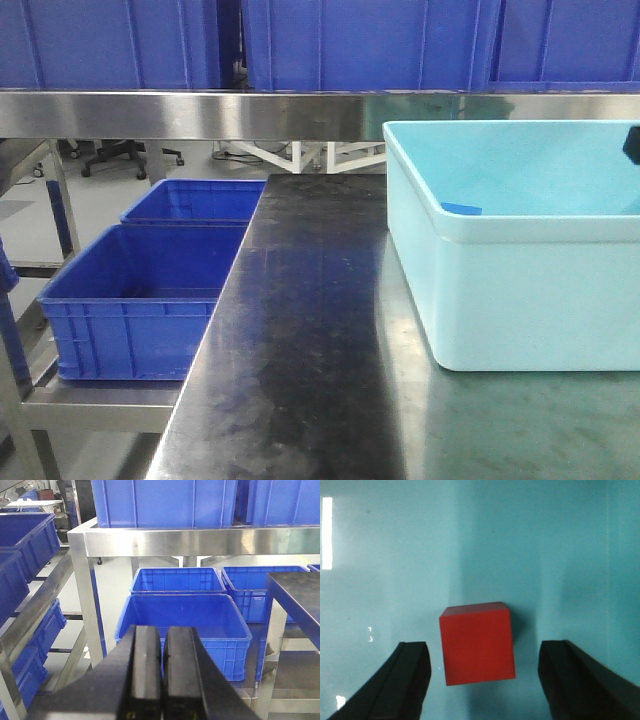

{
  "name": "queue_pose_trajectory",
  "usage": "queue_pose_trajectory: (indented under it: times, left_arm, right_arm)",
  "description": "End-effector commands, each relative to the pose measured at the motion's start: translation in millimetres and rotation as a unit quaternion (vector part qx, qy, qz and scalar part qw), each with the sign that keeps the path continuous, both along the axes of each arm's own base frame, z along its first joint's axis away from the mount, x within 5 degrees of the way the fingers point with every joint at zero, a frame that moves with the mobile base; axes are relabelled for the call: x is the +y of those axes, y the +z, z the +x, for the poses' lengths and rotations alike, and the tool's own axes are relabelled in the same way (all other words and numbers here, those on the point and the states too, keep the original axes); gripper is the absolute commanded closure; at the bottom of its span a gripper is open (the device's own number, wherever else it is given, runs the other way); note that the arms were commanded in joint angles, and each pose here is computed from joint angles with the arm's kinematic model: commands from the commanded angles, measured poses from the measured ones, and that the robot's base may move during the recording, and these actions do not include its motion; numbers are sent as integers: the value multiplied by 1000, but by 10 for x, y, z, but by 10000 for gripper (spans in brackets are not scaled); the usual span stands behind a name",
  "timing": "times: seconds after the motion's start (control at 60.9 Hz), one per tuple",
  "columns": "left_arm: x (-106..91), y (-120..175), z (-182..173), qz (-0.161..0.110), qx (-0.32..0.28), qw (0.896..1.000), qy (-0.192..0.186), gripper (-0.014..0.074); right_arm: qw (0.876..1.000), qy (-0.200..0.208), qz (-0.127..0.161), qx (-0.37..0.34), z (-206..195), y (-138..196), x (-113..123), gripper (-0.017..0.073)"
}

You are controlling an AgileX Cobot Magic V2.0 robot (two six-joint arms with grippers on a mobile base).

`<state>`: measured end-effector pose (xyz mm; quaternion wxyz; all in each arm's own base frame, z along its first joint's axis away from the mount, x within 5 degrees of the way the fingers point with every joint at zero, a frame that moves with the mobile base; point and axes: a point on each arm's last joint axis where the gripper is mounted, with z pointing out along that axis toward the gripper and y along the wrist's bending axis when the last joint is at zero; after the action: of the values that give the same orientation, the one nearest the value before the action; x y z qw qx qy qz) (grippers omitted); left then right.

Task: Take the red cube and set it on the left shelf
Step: 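Close the right gripper around the red cube, then lift the red cube out of the tub with the right gripper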

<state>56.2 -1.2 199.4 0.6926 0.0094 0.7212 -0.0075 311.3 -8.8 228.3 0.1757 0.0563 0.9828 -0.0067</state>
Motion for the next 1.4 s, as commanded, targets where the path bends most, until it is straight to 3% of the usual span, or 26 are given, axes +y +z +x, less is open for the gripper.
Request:
queue_pose_trajectory:
  times: [0.0,0.641,0.756,0.969,1.117,1.38]
  left_arm:
    - [-1,4,-1,-3,-38,999,-1,492]
    - [-1,4,-1,-3,-38,999,-1,492]
    - [-1,4,-1,-3,-38,999,-1,492]
    - [-1,4,-1,-3,-38,999,-1,492]
    - [-1,4,-1,-3,-38,999,-1,492]
    - [-1,4,-1,-3,-38,999,-1,492]
  right_arm:
    - [999,3,-7,-46,52,190,-18,-6]
    - [999,4,-7,-46,132,75,-19,2]
    - [999,4,-7,-51,139,83,-19,90]
    - [996,5,-8,-93,117,296,-15,522]
    - [986,4,-6,-165,43,657,-8,503]
    - [950,10,31,-309,-327,1384,141,504]
